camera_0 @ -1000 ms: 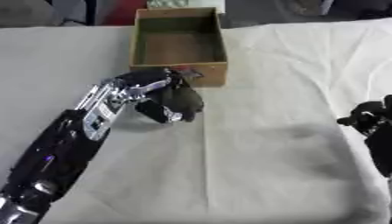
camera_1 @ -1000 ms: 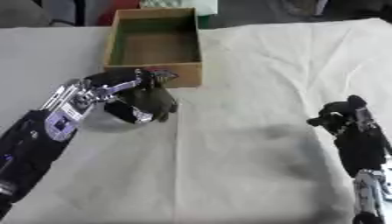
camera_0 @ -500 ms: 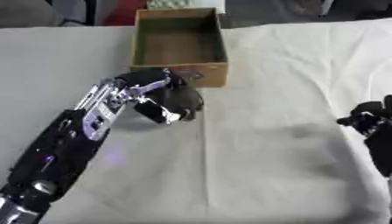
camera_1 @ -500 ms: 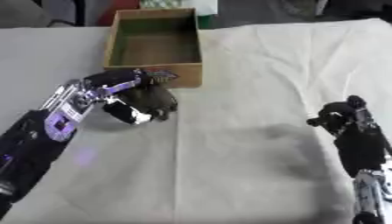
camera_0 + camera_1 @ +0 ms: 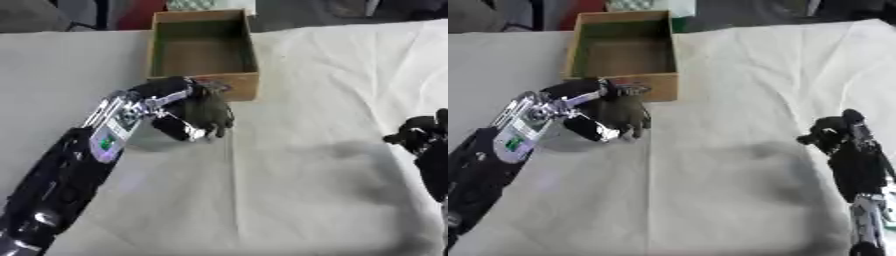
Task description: Pick up objects on the table and place them in the box.
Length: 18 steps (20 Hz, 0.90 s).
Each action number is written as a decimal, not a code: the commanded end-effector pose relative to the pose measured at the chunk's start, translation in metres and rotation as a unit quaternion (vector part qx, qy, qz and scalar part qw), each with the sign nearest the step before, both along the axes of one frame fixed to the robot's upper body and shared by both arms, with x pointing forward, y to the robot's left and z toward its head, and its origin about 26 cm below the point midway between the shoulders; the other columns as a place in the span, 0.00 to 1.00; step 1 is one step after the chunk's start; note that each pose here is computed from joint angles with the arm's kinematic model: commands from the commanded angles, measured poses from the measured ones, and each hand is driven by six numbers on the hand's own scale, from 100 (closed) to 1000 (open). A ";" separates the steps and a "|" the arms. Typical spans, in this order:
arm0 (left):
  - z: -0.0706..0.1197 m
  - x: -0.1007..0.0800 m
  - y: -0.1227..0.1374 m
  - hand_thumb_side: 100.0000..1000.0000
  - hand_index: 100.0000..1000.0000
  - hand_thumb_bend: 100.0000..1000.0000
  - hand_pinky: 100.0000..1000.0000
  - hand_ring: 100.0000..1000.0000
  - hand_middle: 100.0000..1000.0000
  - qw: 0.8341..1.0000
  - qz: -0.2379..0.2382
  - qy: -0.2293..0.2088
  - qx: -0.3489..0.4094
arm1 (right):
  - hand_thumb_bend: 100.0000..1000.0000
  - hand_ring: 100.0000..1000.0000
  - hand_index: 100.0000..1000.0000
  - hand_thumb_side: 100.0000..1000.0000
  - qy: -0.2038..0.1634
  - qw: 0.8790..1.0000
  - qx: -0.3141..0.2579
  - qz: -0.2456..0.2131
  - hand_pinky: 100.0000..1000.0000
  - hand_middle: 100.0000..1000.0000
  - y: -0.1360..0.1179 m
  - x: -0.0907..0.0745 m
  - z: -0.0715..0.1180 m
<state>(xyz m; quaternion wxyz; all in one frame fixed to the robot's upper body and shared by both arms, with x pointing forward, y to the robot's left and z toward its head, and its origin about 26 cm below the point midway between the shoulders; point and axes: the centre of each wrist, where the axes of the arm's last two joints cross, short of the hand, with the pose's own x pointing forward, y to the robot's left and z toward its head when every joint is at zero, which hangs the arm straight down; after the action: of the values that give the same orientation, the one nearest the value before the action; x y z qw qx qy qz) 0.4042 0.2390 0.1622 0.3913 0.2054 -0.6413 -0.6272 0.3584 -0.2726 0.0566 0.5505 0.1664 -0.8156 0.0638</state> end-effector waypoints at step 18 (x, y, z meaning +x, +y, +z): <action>0.112 0.019 0.045 0.13 0.63 0.00 0.55 0.37 0.34 0.985 0.066 -0.160 0.003 | 0.00 0.41 0.54 0.77 -0.013 1.000 -0.016 0.006 0.56 0.43 -0.002 0.004 0.010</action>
<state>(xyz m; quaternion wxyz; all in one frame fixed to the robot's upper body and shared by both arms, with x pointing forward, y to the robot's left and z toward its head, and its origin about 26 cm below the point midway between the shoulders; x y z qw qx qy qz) 0.4228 0.2720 0.2571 0.3336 0.3154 -0.6784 -0.5737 0.3592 -0.2715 0.0572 0.5513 0.1693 -0.8141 0.0677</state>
